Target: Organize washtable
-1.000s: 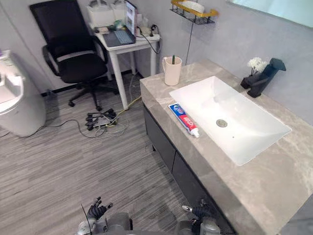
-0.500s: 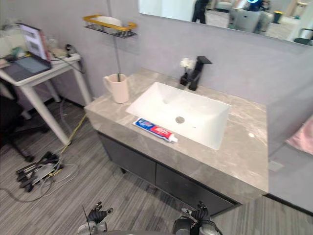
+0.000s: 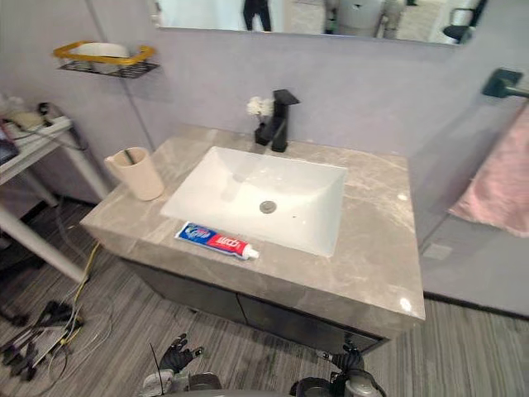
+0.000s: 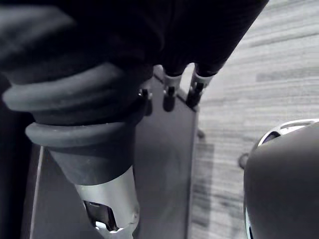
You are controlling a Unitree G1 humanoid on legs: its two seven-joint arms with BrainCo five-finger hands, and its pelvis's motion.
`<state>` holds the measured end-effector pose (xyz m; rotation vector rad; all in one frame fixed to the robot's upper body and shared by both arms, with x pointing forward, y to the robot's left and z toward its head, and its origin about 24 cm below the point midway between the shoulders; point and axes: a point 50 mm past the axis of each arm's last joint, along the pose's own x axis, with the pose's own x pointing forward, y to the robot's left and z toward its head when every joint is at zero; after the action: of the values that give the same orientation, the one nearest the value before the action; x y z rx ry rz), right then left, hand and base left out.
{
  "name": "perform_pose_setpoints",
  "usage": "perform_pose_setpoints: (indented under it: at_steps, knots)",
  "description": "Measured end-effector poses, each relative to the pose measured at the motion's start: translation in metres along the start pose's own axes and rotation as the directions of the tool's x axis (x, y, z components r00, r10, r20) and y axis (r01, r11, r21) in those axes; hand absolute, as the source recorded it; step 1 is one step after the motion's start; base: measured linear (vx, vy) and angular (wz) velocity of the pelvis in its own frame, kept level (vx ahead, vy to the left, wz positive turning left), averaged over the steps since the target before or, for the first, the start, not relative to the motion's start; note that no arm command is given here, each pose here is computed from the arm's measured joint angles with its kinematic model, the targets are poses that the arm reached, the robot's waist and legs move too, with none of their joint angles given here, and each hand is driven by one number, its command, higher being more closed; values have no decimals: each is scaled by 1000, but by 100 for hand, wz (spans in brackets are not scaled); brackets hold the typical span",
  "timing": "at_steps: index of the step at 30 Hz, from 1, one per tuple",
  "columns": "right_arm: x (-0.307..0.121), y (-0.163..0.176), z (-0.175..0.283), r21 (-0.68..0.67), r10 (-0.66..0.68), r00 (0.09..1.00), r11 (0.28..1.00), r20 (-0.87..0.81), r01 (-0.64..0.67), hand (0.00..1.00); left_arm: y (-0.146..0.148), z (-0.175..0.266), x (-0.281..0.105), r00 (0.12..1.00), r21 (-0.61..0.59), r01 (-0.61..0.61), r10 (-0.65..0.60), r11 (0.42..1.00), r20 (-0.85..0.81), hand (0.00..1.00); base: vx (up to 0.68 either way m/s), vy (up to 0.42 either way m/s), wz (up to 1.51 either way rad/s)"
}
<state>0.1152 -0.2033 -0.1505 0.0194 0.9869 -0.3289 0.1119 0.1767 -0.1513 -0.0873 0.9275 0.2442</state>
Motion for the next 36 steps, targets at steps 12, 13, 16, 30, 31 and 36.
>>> perform_pose_setpoints:
  at_steps: [12, 13, 16, 30, 31, 36]
  knots:
    - [-7, 8, -22, 56, -20, 997, 998, -76, 25, 0, 10, -6, 0, 999, 56, -14, 16, 998, -33, 0, 176, 190, -33]
    - [-7, 9, -22, 57, -19, 997, 998, -74, 24, 0, 10, -7, 0, 999, 61, -12, 15, 998, -39, 0, 35, 35, -22]
    - [-7, 8, -22, 71, -15, 997, 997, -74, 20, 0, 9, -8, -1, 999, 60, -9, 12, 998, -43, 0, -6, -12, -1]
    - [-6, -2, -26, 51, -28, 995, 998, -91, 32, 0, 11, -13, -2, 997, -10, -51, 51, 999, -65, 0, -60, -7, 1]
    - [-6, -2, -26, 51, -28, 995, 998, -91, 32, 0, 11, -13, -2, 997, -10, -51, 51, 999, -65, 0, 0, 0, 0]
    - [-6, -4, -28, 92, -32, 995, 995, -97, 41, 0, 11, -13, -2, 996, -25, -55, 53, 998, -65, 0, 0, 0, 0]
